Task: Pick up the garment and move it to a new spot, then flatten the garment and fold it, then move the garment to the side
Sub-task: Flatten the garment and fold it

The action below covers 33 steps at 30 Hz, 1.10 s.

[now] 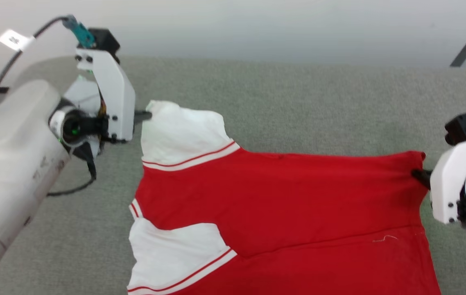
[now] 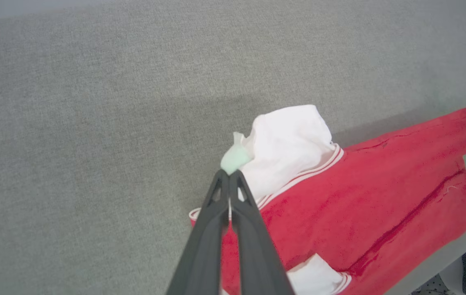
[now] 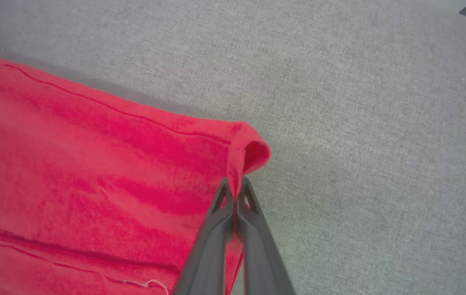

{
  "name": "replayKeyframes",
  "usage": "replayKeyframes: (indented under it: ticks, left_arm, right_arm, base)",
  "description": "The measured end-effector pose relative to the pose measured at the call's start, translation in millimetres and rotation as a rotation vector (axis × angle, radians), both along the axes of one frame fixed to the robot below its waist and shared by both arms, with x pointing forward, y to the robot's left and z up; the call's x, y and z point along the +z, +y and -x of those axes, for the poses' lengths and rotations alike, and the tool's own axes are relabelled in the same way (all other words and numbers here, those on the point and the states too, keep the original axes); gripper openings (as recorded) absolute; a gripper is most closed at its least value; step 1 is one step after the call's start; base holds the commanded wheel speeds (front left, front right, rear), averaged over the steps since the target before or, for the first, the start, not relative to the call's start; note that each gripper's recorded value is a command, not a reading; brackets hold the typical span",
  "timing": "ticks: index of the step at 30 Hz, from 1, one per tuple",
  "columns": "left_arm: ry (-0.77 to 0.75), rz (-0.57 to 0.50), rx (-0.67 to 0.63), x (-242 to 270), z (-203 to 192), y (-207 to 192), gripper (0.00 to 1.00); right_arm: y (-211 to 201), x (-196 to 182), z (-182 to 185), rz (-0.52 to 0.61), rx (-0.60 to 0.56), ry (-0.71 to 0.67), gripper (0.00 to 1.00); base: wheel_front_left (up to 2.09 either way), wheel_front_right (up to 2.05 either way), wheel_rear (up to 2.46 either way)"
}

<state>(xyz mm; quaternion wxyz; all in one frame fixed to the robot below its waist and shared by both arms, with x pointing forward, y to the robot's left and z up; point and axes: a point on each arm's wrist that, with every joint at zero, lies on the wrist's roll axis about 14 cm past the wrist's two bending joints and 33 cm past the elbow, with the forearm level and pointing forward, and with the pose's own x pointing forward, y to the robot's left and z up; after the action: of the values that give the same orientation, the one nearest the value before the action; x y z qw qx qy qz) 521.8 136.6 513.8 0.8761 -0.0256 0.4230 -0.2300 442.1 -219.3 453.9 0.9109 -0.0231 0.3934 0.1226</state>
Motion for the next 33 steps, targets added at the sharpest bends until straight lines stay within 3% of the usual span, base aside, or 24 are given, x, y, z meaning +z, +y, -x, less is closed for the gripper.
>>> replayKeyframes:
  ticks: [13, 20, 29, 30, 31, 32, 33]
  left_arm:
    - [0.092, -0.076, -0.009, -5, 101, 20, 0.00]
    - [0.201, -0.052, -0.010, -26, 158, 13, 0.00]
    - [0.307, -0.015, 0.023, -54, 191, 7, 0.03]
    - [0.311, -0.004, 0.032, -54, 191, 6, 0.08]
    - [0.314, -0.001, 0.035, -55, 192, 6, 0.20]
    - [0.315, 0.000, 0.037, -55, 193, 6, 0.39]
    - [0.319, 0.008, 0.045, -55, 194, 6, 0.40]
  right_arm:
    - [9, 2, 55, -0.027, 0.046, 0.035, 0.00]
    - [12, -10, 80, -0.059, 0.037, 0.090, 0.00]
    - [16, -17, 96, -0.063, 0.025, 0.118, 0.03]
    - [16, -17, 97, -0.059, 0.025, 0.119, 0.27]
    - [16, -17, 98, -0.058, 0.026, 0.119, 0.55]
    - [16, -16, 98, -0.054, 0.027, 0.118, 0.90]
    - [17, -15, 98, -0.054, 0.028, 0.113, 1.00]
  base:
    - [0.00, 0.00, 0.00]
    - [0.00, 0.00, 0.00]
    - [0.00, 0.00, 0.00]
    - [0.00, 0.00, 0.00]
    - [0.00, 0.00, 0.00]
    - [0.00, 0.00, 0.00]
    - [0.00, 0.00, 0.00]
